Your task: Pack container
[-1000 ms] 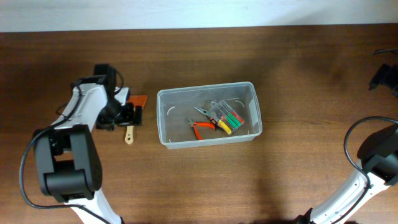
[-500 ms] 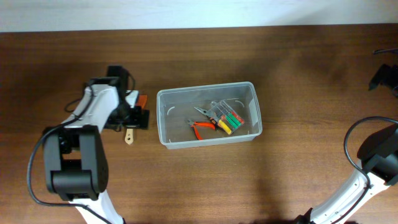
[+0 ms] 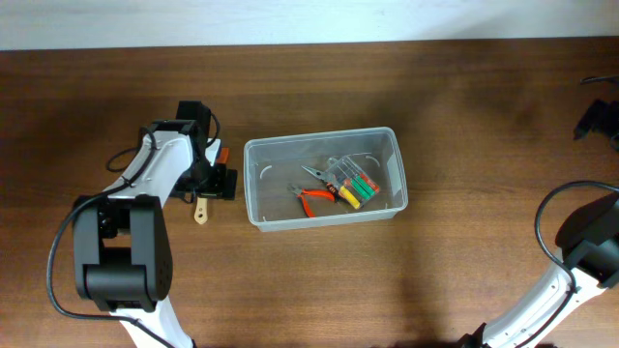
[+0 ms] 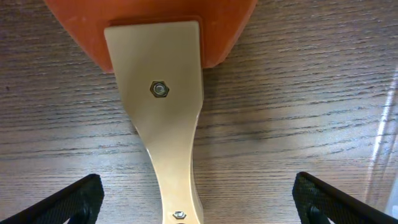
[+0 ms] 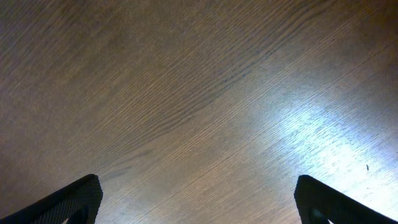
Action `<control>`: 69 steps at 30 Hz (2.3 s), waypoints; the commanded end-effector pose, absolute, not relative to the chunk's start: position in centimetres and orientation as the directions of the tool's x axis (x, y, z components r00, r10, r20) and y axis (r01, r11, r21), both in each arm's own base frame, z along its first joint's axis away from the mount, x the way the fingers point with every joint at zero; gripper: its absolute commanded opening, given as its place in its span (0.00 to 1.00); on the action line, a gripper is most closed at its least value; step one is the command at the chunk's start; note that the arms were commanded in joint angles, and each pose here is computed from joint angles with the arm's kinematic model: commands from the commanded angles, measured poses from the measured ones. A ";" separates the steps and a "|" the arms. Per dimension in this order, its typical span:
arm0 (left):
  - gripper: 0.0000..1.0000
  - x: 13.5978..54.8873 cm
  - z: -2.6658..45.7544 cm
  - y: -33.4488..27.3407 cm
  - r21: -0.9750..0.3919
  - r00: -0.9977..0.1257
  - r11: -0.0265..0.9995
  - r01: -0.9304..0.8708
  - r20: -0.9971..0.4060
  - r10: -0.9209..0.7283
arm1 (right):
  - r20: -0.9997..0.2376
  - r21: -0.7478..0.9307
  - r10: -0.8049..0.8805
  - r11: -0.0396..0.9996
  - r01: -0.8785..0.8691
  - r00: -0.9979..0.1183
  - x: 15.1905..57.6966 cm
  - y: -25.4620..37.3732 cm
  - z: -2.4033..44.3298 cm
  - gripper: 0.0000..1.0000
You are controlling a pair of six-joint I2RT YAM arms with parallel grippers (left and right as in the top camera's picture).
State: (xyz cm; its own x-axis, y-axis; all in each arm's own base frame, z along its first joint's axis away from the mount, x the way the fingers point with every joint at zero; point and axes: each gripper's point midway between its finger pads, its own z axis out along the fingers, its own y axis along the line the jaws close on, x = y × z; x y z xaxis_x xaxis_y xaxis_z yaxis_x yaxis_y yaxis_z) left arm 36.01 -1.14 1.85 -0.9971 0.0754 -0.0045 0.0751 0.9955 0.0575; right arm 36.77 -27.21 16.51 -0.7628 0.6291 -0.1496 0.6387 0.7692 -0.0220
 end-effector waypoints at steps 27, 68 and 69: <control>0.99 34.8 -0.1 0.5 -0.019 -1.000 1.000 0.000 0.018 0.000 | -0.167 -0.014 0.630 0.767 0.641 -0.758 36.9 -26.9 17.3 0.99; 1.00 35.3 -0.1 0.1 -0.004 -1.000 1.000 0.019 -0.003 0.019 | -0.167 -0.014 0.630 0.767 0.641 -0.758 36.9 -26.9 17.3 0.99; 1.00 35.3 -0.1 0.1 -0.004 -1.000 1.000 0.019 -0.002 0.019 | -0.167 -0.014 0.630 0.767 0.641 -0.758 36.9 -26.9 17.3 0.99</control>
State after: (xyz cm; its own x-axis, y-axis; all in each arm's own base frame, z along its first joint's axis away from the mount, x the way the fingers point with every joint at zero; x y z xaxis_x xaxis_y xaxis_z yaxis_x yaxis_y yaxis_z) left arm 35.60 -0.01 0.32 -0.9998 0.0099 -0.0151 0.0101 0.9999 -0.0103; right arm 36.77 -27.21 16.51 -0.7601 0.6323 -0.1497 0.6419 0.7665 -0.0214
